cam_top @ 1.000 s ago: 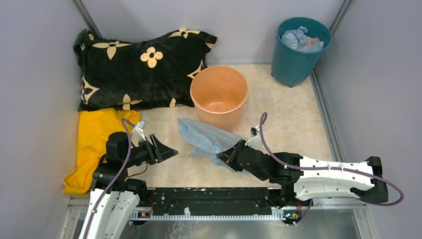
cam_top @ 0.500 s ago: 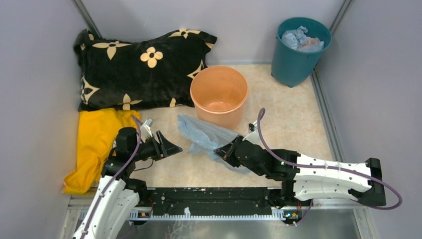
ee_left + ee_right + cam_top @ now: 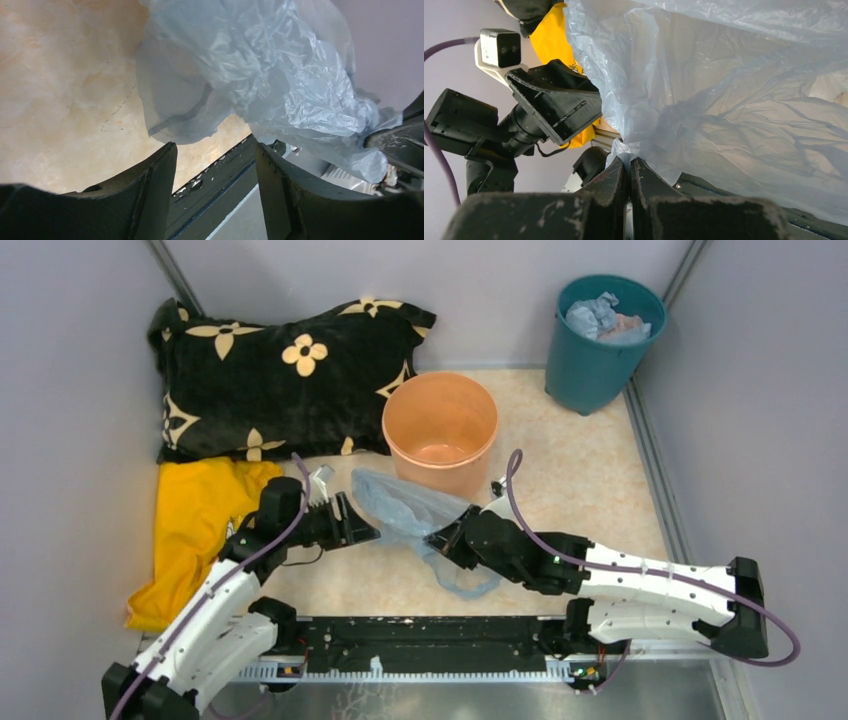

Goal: Put the trash bags into the trash bin

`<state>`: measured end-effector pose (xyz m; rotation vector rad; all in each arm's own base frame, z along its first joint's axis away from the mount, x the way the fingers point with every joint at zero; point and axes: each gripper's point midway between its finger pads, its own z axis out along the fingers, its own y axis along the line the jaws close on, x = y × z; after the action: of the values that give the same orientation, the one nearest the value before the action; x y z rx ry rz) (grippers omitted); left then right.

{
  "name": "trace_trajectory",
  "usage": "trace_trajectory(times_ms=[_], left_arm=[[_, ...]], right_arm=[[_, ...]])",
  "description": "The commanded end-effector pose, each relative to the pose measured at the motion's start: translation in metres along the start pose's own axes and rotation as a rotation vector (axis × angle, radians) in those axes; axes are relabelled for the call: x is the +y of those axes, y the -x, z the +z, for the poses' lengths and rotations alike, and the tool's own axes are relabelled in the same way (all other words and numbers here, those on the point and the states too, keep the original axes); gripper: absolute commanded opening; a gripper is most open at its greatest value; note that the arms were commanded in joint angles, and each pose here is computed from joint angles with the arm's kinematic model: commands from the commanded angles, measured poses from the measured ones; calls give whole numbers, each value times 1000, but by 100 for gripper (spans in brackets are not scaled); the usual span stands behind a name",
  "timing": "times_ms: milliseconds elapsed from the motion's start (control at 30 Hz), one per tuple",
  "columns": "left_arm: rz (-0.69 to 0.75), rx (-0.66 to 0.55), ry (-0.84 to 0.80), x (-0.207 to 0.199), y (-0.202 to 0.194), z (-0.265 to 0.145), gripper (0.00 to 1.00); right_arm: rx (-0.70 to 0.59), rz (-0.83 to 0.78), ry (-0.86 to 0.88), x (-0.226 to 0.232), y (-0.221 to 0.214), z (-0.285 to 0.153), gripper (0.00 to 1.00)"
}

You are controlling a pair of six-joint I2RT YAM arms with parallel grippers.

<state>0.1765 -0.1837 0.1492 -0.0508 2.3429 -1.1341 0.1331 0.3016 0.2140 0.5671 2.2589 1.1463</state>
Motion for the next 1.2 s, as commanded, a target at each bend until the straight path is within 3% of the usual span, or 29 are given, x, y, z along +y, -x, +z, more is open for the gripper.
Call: trace_trajectory(times_ms=[0,600,667,733,867,967,1167], left_arm=[[100,-47,86,-1,14,13,65],[171,-49,70,-14,21,47,61],[176,-54,71,-15,22,48,51],[176,-69,74,-17,24,47,29],[180,-94,95,-15,28,44,12],[185,-114,158,-8,32,32,10],[172,-200,272,-1,41,-9,14]], right_arm=[[-6,23,91,36,12,-10,0],[25,21,104,33,8,-12,0],[28,18,106,33,8,-11,0],[32,18,107,33,7,-12,0],[35,23,111,30,7,-13,0],[15,18,95,23,14,-18,0],[-62,-18,8,-13,38,-36,0]])
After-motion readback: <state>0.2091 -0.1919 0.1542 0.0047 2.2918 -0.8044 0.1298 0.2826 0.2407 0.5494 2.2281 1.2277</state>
